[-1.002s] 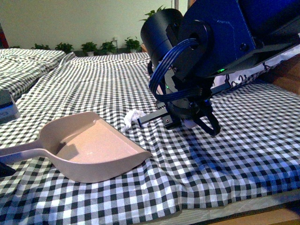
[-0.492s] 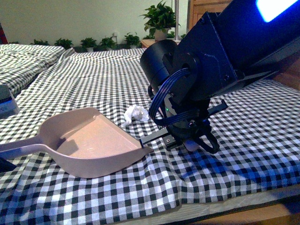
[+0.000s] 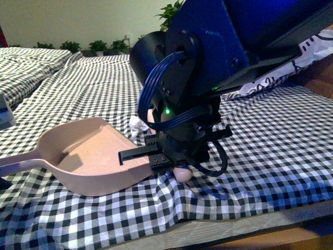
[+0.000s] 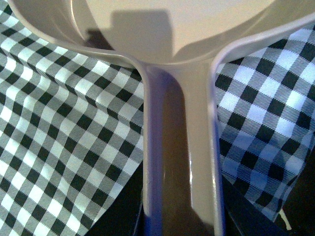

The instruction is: Clean up trash

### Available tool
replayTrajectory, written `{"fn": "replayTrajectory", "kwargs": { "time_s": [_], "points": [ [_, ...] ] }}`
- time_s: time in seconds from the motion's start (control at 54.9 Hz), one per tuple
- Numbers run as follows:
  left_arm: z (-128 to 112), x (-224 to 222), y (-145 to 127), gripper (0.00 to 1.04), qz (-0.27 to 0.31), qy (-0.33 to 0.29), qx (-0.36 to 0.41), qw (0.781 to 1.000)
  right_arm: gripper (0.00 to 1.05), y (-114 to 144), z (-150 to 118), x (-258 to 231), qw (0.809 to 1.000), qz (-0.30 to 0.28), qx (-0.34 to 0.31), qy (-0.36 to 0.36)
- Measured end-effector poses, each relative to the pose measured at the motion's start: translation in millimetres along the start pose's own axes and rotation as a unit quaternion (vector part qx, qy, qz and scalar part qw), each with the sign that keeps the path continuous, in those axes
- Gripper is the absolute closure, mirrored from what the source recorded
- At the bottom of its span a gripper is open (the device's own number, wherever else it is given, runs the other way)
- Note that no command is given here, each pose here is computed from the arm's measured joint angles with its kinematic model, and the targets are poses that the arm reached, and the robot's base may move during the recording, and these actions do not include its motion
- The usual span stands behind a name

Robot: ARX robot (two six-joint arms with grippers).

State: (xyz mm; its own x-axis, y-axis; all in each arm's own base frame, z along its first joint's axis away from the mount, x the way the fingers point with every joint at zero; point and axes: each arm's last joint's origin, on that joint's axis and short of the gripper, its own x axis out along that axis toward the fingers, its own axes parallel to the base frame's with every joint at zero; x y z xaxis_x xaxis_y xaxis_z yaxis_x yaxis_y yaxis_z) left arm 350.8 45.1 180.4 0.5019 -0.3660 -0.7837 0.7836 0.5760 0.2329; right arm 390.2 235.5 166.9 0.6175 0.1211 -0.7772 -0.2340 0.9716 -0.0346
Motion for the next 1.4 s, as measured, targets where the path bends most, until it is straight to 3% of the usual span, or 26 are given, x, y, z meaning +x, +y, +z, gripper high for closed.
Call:
{"fn": "replayTrajectory", "kwargs": {
  "time_s": [0.492,0.911,1.129,1.402],
  "points": [
    [-0.3,-0.2,0.2,0.79,0.0,-0.001,0.0,1.0,0.84,12.1,-3.1,-47.8,0.995,0.101,-0.021,-0.003],
    [-0.2,-0.2,0.2,0.79,0.0,-0.001,0.0,1.0,0.84,-8.9,5.2,-78.2,0.994,0.107,-0.02,-0.032],
    [-0.2,-0.2,0.2,0.79,0.0,-0.001,0.0,1.0,0.84,-29.8,21.4,-109.9,0.992,0.098,0.002,-0.085],
    [-0.1,-0.1,0.1,0.79,0.0,-0.001,0.0,1.0,0.84,-92.7,33.3,-174.3,0.978,0.029,0.066,-0.198]
  ]
}}
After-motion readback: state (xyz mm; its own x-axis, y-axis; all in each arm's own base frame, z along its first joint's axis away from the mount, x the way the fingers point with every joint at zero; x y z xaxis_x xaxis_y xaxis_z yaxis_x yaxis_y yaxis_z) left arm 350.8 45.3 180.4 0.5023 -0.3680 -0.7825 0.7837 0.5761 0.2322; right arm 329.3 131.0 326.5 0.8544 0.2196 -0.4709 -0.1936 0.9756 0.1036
